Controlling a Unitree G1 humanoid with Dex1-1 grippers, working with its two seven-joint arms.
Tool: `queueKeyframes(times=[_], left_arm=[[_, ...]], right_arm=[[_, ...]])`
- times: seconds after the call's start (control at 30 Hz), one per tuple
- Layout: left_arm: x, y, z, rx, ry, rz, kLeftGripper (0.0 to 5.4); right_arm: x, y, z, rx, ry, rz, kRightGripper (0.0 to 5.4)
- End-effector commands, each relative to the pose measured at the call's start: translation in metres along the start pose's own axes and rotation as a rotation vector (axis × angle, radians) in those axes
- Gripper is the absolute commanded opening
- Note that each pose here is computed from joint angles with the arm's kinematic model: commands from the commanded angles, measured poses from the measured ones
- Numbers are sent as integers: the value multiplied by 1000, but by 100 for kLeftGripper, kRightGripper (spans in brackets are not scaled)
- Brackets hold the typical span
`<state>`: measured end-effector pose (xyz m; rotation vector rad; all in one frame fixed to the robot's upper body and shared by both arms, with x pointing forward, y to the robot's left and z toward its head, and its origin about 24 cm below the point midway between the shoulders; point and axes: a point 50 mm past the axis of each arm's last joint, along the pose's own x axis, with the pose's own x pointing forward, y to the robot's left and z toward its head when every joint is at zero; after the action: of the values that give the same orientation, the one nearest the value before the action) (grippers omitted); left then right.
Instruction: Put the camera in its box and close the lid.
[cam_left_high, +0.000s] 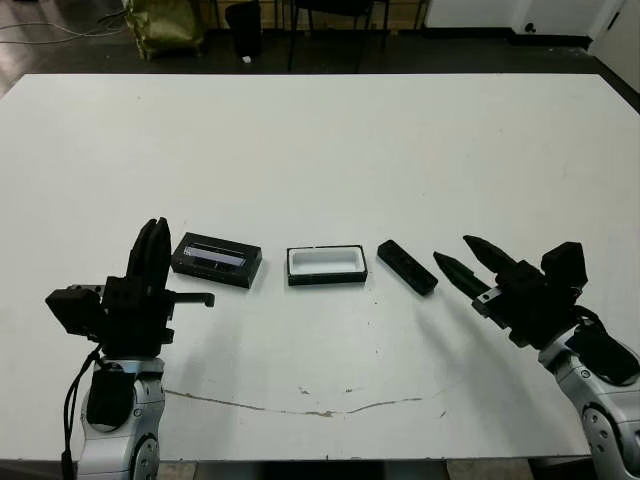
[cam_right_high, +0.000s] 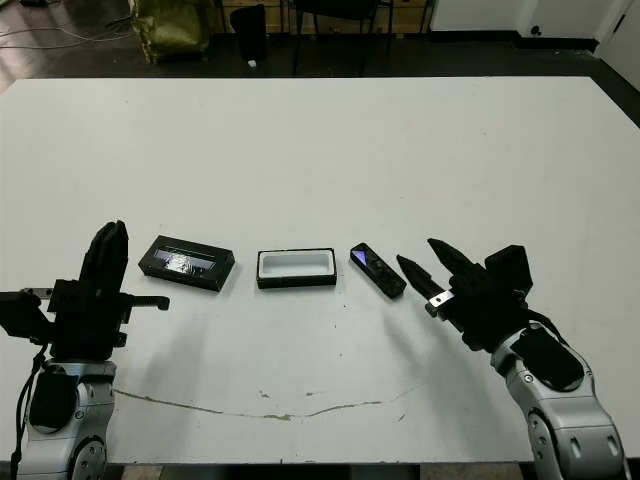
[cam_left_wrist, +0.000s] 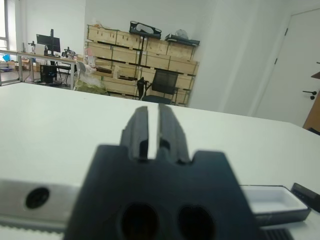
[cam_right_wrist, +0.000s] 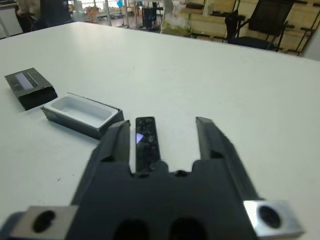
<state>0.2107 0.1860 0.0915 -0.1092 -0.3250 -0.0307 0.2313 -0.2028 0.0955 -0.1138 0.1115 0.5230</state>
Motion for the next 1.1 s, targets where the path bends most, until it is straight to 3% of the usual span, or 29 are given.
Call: queueKeyframes(times=[0.03,0.37,1.1], left_arm=[[-3,3,-6,0,30,14,0],[-3,3,-6,13,31,7,0],[-3,0,-6,9,43,13,0]], right_arm=[[-2,-1,-5,7,40,12,318],[-1,4,-7,5,82,19,537],[9,10,-9,-47,226,34,537]])
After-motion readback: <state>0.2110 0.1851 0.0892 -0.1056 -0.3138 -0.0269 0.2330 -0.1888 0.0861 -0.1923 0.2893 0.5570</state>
